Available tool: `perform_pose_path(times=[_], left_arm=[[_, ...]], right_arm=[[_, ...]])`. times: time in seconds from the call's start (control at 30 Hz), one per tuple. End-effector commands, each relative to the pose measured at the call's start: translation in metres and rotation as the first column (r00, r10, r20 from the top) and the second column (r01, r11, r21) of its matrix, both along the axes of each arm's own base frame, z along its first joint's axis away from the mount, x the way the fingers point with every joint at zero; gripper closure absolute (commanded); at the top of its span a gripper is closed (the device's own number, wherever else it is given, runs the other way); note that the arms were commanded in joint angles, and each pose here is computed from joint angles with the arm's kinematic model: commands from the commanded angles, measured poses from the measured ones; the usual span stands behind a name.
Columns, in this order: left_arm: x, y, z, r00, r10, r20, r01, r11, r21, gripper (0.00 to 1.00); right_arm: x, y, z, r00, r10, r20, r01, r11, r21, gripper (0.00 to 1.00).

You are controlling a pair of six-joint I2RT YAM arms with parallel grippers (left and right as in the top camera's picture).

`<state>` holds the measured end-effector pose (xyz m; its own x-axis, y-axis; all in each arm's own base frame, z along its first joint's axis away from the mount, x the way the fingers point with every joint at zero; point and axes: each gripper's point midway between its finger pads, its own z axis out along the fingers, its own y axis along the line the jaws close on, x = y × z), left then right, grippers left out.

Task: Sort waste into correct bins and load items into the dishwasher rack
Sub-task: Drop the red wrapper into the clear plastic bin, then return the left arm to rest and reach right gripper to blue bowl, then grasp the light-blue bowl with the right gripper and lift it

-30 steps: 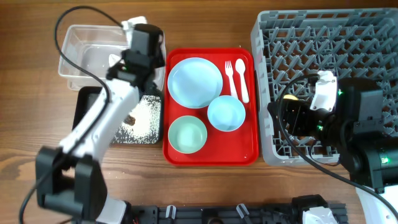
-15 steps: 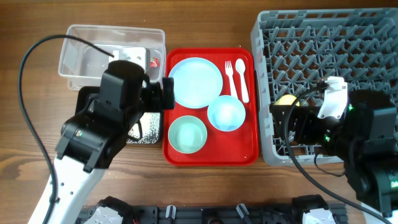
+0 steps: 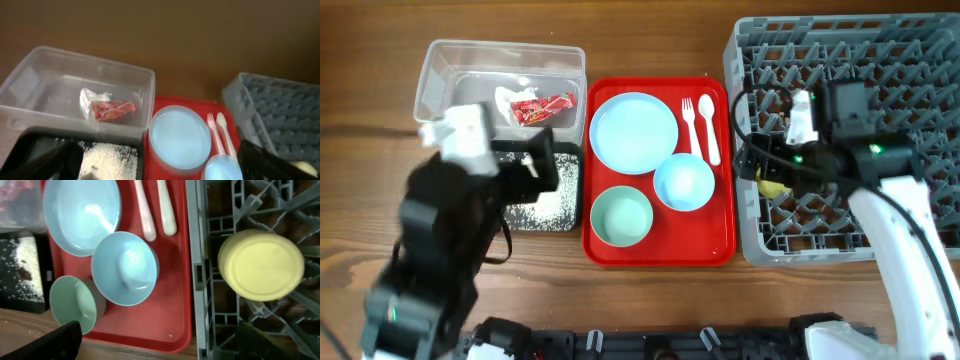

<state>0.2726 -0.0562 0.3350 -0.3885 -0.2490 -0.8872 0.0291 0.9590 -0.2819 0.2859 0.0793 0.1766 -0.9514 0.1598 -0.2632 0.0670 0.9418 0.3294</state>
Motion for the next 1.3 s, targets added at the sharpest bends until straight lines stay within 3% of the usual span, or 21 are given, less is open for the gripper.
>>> perform_pose_path(times=[0.0, 0.13, 0.3, 0.4, 0.83, 0.9, 0.97, 1.03, 1.13, 1.2, 1.27], left_arm=[[-0.020, 0.028, -0.045, 0.996, 0.062, 0.070, -0.060, 0.998, -0.024, 0.00], [-0.038, 0.034, -0.100, 0.969, 0.050, 0.243, -0.032, 0.996, -0.078, 0.00], [-0.040, 0.030, -0.154, 0.969, 0.027, 0.247, -0.006, 0.996, -0.085, 0.00], [-0.035, 0.027, -0.182, 0.978, 0.016, 0.207, 0.002, 0.996, -0.085, 0.00], [-0.035, 0.027, -0.182, 0.977, 0.013, 0.211, 0.005, 0.996, -0.085, 0.00], [-0.035, 0.027, -0.182, 0.977, 0.013, 0.211, 0.005, 0.996, -0.085, 0.00], [-0.035, 0.027, -0.182, 0.977, 0.013, 0.211, 0.005, 0.996, -0.085, 0.00], [-0.035, 0.027, -0.182, 0.977, 0.013, 0.211, 0.005, 0.996, -0.085, 0.00], [-0.035, 0.027, -0.182, 0.977, 0.013, 0.211, 0.005, 0.996, -0.085, 0.00], [-0.035, 0.027, -0.182, 0.977, 0.013, 0.211, 0.005, 0.996, -0.085, 0.00], [-0.035, 0.027, -0.182, 0.977, 0.013, 0.211, 0.005, 0.996, -0.085, 0.00]], right_arm=[[0.017, -0.001, -0.025, 0.998, -0.015, -0.058, 0.014, 1.000, -0.017, 0.00], [0.070, 0.005, -0.057, 1.000, -0.015, 0.005, 0.015, 1.000, -0.009, 0.00], [0.113, 0.011, -0.072, 0.994, -0.016, 0.108, 0.015, 1.000, 0.005, 0.00], [0.115, 0.011, -0.074, 0.993, -0.016, 0.114, 0.015, 1.000, 0.006, 0.00], [0.116, 0.011, -0.073, 0.993, -0.040, 0.108, 0.038, 0.999, 0.018, 0.00], [0.101, 0.028, -0.069, 0.997, 0.031, 0.072, -0.038, 0.994, 0.099, 0.00], [0.091, 0.026, -0.055, 0.994, 0.057, 0.090, -0.063, 0.996, 0.065, 0.09], [0.078, 0.036, -0.014, 0.969, 0.129, 0.208, -0.128, 0.992, -0.021, 0.10], [0.032, 0.096, 0.051, 0.865, 0.308, 0.397, -0.283, 0.951, -0.122, 0.06], [0.012, 0.119, 0.045, 0.848, 0.380, 0.370, -0.345, 0.925, -0.162, 0.06], [0.004, 0.108, 0.004, 0.914, 0.324, 0.244, -0.268, 0.934, -0.237, 0.08]])
